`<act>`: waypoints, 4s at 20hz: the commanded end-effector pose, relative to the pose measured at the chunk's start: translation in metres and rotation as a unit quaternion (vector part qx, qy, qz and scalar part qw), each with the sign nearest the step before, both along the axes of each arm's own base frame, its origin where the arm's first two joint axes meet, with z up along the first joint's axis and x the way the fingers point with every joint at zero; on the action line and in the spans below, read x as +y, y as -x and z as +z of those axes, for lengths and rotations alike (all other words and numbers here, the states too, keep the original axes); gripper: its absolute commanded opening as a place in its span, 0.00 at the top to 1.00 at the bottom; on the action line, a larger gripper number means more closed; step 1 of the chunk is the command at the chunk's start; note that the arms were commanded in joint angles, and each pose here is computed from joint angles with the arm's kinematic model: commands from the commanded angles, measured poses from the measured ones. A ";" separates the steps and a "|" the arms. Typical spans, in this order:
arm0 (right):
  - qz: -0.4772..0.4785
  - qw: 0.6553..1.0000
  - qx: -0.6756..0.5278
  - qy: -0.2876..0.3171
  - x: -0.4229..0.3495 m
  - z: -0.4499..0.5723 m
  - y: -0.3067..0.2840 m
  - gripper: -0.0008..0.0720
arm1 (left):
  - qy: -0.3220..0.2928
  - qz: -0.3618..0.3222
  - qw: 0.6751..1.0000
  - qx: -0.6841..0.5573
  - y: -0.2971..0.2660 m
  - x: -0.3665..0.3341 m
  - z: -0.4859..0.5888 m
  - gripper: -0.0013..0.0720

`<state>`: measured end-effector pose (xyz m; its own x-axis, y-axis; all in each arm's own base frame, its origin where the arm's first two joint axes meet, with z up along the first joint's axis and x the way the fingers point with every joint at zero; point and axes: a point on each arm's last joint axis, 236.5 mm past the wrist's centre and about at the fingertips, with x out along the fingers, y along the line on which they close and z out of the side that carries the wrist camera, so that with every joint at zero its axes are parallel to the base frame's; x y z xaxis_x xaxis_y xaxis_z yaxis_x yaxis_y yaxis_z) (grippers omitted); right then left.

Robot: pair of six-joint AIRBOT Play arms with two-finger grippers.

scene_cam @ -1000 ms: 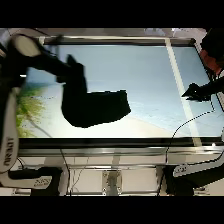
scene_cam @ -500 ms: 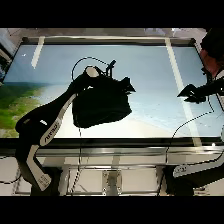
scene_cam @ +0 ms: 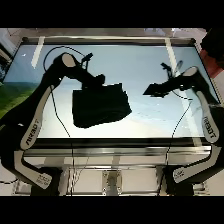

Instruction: Fold the clothes and pants, and hang the long-sleeved shirts on hangers.

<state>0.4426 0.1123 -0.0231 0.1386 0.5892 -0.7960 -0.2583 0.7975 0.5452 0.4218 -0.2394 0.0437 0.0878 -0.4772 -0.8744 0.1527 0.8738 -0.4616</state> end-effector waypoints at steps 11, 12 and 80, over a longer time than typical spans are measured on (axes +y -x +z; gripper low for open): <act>0.108 0.994 0.002 0.030 0.120 -0.067 0.023 0.02 | -0.241 -0.082 0.956 0.146 0.109 0.120 -0.051 0.91; 0.106 0.994 -0.001 0.030 0.120 -0.067 0.021 0.02 | -0.216 -0.090 0.964 0.127 0.111 0.101 -0.063 0.91; 0.169 0.926 0.109 0.320 0.091 -0.043 0.166 0.96 | -0.280 -0.019 0.960 -0.009 0.135 0.137 -0.061 0.91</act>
